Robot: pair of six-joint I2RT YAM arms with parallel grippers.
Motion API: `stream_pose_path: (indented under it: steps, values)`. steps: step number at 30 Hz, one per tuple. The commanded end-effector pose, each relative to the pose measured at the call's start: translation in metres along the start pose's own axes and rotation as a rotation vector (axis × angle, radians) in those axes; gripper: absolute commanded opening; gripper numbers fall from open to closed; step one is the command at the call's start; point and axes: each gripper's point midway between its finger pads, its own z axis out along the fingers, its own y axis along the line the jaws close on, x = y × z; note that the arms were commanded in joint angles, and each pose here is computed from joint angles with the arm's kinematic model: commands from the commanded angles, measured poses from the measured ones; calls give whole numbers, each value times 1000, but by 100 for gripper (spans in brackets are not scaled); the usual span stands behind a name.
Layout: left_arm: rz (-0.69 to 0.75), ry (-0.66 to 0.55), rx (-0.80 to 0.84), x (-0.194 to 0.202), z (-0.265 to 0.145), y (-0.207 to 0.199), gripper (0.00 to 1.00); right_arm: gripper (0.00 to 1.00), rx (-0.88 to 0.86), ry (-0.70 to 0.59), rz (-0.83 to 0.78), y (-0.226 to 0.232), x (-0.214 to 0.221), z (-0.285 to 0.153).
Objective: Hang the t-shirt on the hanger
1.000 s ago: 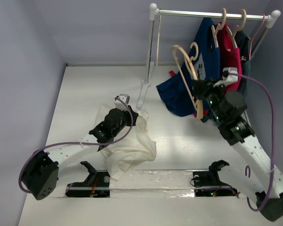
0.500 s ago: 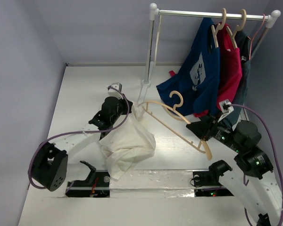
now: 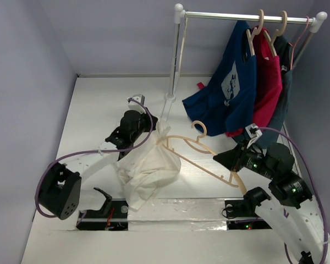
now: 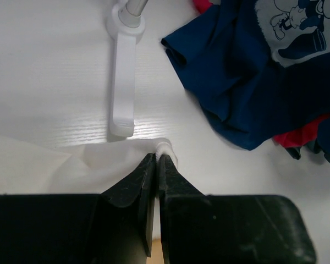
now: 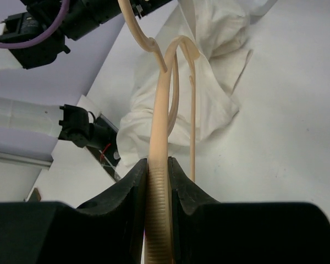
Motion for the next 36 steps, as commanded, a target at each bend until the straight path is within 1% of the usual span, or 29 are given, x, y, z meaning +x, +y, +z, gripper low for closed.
stream_pose_path:
  steps: [1,5,8,19,24,27,29,32,36]
  values:
    - [-13,-97,53,-31,-11,-15,0,0,-71,-105,-55,18,-25,0]
    - [4,-97,11,-29,-11,-6,0,0,-112,-124,-69,31,-34,-4]
    - [12,-97,-4,-28,-10,-3,0,0,-110,-163,-89,39,-46,-13]
    - [15,-83,25,-20,-10,-5,0,0,-95,-175,-84,32,-52,-1]
    - [24,-76,5,-17,-8,0,0,0,-92,-223,-108,36,-64,-3]
    - [12,-78,31,-18,-8,-6,0,0,-91,-212,-91,33,-64,4]
    - [-5,-77,69,-20,-11,-14,0,0,-83,-180,-70,24,-54,12]
    - [-33,-73,119,-23,-17,-25,0,0,-57,-168,-47,10,-45,20]
    - [-68,-45,216,-22,-27,-44,0,0,-101,-176,-26,11,-43,29]
